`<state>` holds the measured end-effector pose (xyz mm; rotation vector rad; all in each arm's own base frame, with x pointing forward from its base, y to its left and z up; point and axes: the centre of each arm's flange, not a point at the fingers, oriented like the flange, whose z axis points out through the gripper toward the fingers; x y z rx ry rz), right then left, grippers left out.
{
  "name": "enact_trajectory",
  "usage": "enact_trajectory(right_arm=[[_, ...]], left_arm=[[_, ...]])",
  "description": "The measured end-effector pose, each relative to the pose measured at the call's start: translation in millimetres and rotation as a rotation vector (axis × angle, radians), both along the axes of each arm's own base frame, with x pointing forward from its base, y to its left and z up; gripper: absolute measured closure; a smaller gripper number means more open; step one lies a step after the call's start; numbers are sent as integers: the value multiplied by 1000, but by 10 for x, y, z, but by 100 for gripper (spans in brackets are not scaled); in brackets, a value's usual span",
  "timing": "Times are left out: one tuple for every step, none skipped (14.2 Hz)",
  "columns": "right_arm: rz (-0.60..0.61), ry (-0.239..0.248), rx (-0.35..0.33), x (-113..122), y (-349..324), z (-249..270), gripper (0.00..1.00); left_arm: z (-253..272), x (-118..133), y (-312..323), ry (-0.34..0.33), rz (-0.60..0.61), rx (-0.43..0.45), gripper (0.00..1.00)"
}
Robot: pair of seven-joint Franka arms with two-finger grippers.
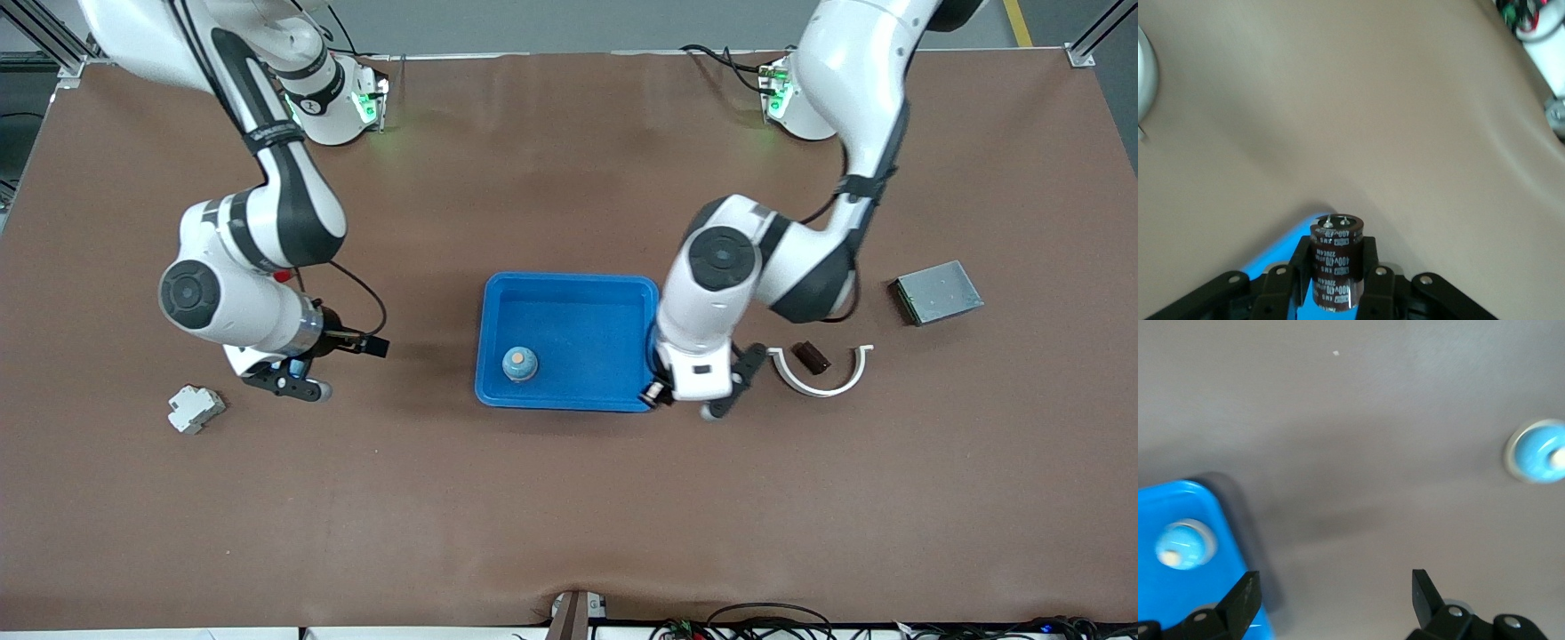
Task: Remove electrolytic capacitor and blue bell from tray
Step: 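Carry the capacitor toward the arch while the right gripper releases the bell, then grasp the second bell with the right gripper while the left gripper lowers the capacitor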
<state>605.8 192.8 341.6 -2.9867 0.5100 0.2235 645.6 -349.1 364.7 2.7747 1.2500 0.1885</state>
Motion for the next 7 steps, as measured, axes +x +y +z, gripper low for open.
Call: enact_trajectory(right_arm=[[-42,-5,-4,-26,228,50,0],[-78,-13,-6,-49,443,86,0],[-105,-23,-6,-61,627,95,0],[-127,-35,-3,-59,777,65,0],[-144,-49,1,-51,901,0,0],[-158,-63,4,-45,1014,-101,0],[-170,-73,7,-41,1118,-217,0]], left_arm=[[41,84,228,13,-23,18,67],[58,165,441,23,-44,31,67],[52,233,620,29,-61,40,67],[28,284,777,39,-72,48,67],[-8,320,926,55,-86,58,67],[-56,345,1066,74,-108,69,67],[-117,364,1205,94,-132,79,67]])
